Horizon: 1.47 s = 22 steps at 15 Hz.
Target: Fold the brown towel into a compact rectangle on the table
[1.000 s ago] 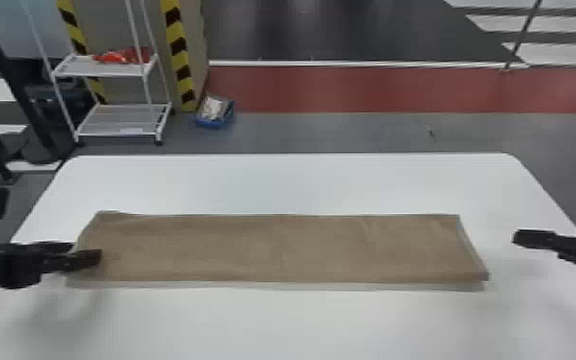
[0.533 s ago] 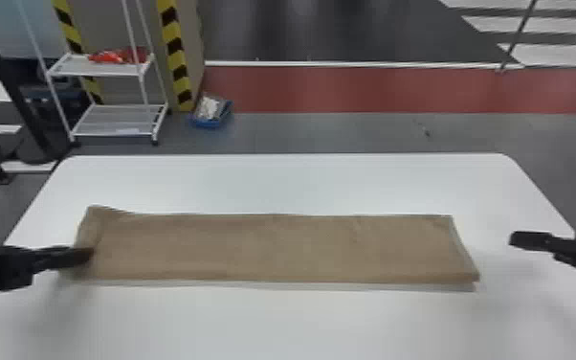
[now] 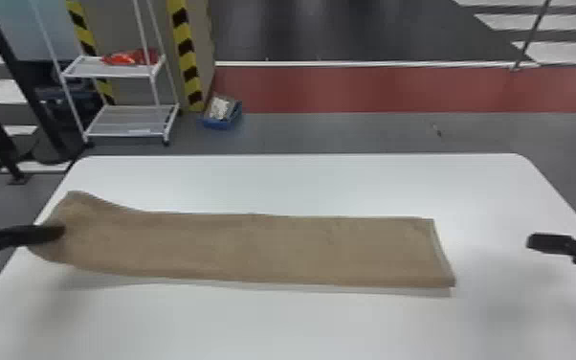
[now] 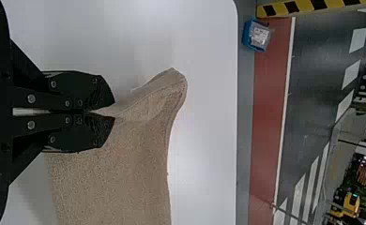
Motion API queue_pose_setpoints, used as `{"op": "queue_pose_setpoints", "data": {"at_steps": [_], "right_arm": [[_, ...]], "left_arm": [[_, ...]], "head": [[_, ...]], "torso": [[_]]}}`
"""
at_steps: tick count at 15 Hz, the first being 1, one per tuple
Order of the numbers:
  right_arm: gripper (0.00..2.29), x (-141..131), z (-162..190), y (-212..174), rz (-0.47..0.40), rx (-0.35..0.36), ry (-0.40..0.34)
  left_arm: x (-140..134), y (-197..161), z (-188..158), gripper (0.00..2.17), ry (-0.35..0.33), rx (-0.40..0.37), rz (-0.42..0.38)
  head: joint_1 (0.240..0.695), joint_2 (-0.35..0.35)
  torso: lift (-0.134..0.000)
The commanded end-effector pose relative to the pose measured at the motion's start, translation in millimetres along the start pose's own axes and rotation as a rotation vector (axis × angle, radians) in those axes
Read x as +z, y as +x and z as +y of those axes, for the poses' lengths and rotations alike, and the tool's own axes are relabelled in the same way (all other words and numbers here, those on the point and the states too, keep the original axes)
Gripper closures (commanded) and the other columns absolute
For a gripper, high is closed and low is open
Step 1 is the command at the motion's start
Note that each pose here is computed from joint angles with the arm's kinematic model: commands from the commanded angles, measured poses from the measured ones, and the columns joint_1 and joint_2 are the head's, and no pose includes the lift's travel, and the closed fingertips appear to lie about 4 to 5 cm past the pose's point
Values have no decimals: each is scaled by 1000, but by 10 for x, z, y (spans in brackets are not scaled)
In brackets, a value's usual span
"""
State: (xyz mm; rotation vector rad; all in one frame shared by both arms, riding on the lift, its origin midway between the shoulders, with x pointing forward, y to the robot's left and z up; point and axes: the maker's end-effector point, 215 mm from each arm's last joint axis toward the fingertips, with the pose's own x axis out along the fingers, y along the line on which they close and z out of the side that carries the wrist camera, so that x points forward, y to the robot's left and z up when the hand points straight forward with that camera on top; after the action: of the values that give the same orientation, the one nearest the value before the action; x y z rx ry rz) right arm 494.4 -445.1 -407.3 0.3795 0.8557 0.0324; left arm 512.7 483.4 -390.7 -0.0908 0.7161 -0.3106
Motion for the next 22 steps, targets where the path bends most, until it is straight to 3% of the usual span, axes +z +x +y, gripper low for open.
{"op": "queue_pose_setpoints", "data": {"at_steps": [1, 3, 6, 10, 16, 22], "right_arm": [[-1, 23, 2, -18, -7, 4, 3], [-1, 28, 7, -29, -10, 6, 2], [-1, -1, 0, -58, -10, 7, 14], [-1, -46, -15, -89, -9, 3, 23], [-1, -91, -85, -115, -9, -6, 30], [-1, -91, -109, -119, -19, -1, 35]], "left_arm": [[92, -207, -58, 2142, -70, -20, 10], [173, -297, -528, 2142, -116, -83, 31], [127, -260, -1330, 2142, -140, -176, 78], [136, 133, -2154, 2142, -86, -235, 138], [475, 495, -2875, 2142, -40, -269, 117], [307, 651, -3478, 2145, 25, -330, 156]], "head": [[695, 31], [695, 45], [695, 7], [695, -117], [695, -243], [695, -319]], "torso": [[-128], [-128], [-128], [-128], [-128], [-128]]}}
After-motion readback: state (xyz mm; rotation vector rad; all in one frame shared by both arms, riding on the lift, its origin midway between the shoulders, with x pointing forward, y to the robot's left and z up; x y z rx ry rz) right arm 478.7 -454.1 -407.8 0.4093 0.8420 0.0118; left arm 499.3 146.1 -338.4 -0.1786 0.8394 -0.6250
